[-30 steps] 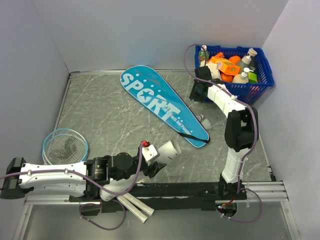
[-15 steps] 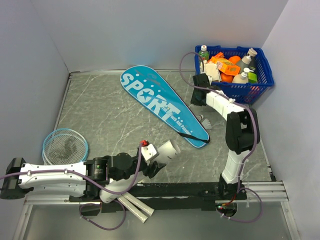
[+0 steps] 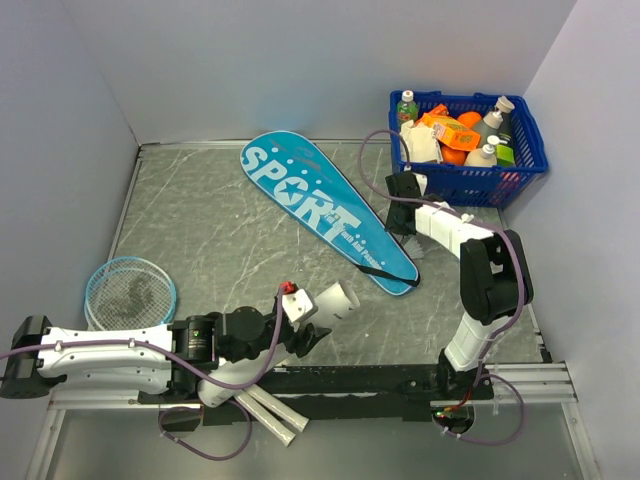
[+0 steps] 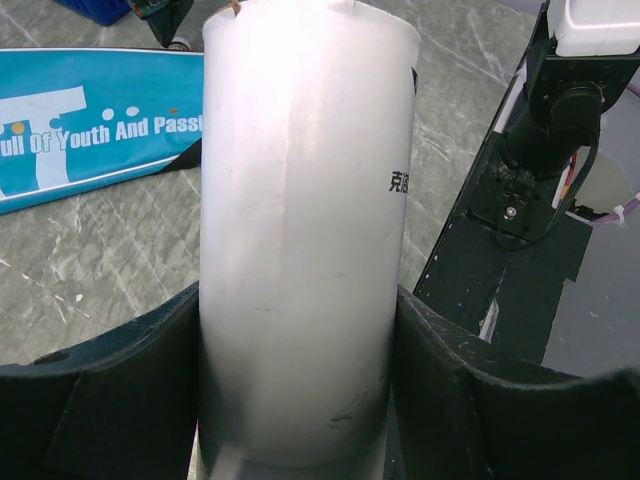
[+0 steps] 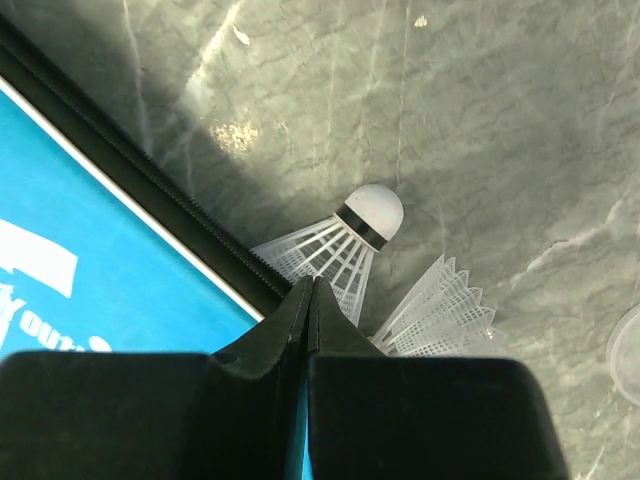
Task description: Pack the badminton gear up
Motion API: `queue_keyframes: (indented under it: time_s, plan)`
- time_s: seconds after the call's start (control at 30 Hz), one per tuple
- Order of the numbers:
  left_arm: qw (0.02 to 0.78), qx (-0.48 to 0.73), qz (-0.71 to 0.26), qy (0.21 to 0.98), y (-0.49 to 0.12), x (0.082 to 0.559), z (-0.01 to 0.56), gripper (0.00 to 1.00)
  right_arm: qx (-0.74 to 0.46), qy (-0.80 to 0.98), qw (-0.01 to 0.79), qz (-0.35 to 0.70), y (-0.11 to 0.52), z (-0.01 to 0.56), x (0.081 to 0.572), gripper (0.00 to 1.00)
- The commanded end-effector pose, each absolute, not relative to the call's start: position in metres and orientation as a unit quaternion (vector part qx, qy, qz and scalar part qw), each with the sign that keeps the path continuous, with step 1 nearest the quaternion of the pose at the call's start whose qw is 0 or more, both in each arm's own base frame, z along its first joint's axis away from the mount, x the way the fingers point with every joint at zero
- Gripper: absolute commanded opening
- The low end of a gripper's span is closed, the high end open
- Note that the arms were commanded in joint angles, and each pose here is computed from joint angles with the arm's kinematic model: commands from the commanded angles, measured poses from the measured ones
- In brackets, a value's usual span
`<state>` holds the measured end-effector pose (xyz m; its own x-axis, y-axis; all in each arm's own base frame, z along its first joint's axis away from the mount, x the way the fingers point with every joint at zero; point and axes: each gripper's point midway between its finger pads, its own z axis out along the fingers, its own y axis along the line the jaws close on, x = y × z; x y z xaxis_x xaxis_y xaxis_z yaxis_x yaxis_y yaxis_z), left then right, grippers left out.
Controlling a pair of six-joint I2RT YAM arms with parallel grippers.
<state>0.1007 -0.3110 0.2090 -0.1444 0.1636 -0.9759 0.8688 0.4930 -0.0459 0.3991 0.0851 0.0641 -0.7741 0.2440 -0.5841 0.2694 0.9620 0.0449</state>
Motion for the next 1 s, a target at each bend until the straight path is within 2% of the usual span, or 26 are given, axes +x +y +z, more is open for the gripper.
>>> queue_keyframes:
  time_s: [0.0,0.37,0.63,0.73,0.83,0.87,0.9,0.97]
  plan:
    - [0.551,0.352,-0.358,0.667,-0.315,0.1,0.23,0.01,0.144,0.934,0.326,-0.019,0.087,0.066,0.403,0.0]
    - [0.551,0.352,-0.358,0.667,-0.315,0.1,0.228,0.01,0.077,0.954,0.28,0.074,0.142,0.058,0.386,0.0]
    - [0.553,0.353,-0.36,0.663,-0.315,0.1,0.229,0.01,-0.009,0.954,0.237,0.183,0.209,0.074,0.347,0.0]
    - [0.553,0.354,-0.36,0.663,-0.315,0.1,0.228,0.01,-0.014,0.949,0.236,0.207,0.215,0.083,0.341,0.0]
    - [0.554,0.353,-0.359,0.663,-0.312,0.1,0.23,0.01,-0.001,0.949,0.262,0.176,0.2,0.096,0.341,0.0]
    - [0.556,0.352,-0.358,0.662,-0.311,0.101,0.231,0.01,0.009,0.949,0.279,0.147,0.188,0.1,0.346,0.05]
    - [0.557,0.351,-0.36,0.661,-0.31,0.1,0.231,0.01,0.012,0.947,0.294,0.13,0.179,0.111,0.344,0.18]
    - [0.557,0.348,-0.363,0.661,-0.309,0.1,0.232,0.01,0.033,0.943,0.323,0.077,0.153,0.12,0.349,0.34]
